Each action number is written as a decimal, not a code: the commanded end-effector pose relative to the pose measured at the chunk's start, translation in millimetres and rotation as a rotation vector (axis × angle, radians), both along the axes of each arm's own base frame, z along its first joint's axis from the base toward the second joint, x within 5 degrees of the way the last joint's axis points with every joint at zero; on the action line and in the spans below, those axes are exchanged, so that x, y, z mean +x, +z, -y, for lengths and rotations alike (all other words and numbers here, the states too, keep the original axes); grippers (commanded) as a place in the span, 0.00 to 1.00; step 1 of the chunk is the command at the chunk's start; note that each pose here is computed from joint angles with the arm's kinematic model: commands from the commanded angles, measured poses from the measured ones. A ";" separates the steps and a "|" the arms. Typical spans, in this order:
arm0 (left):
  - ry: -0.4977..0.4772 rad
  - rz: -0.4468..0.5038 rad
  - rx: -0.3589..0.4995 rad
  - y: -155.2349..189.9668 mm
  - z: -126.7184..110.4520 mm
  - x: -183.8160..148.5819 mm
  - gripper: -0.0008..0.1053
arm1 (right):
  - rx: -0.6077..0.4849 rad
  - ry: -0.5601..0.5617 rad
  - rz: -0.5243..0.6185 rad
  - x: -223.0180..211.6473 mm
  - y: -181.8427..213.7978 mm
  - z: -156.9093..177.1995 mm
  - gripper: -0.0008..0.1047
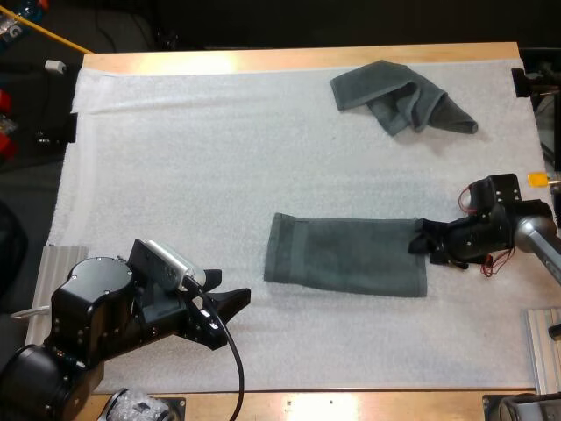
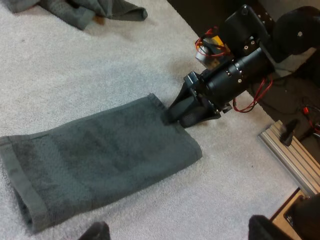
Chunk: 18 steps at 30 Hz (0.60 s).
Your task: Pick towel from pile, fold and stack
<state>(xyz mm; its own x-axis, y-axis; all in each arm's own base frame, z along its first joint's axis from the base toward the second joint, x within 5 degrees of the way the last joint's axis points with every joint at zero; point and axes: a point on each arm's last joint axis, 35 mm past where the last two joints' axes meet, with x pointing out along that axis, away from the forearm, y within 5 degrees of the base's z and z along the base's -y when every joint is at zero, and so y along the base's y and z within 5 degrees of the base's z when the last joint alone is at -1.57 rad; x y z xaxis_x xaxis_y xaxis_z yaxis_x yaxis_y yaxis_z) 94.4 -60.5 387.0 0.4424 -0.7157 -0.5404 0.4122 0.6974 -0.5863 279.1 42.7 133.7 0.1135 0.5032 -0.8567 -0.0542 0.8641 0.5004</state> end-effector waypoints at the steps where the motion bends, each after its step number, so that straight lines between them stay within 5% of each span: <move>1: 0.000 -0.008 -0.008 1.0 0.1 -0.4 0.53 | 0.024 0.009 -0.006 0.7 -2.4 -3.2 0.50; 15: 0.000 -0.008 -0.008 1.0 0.1 -0.4 0.53 | 0.022 0.091 -0.047 -3.5 -16.3 -39.1 0.50; 18: 0.000 -0.008 -0.008 1.0 0.1 -0.4 0.53 | -0.007 0.074 -0.057 -4.1 -16.9 -38.1 0.42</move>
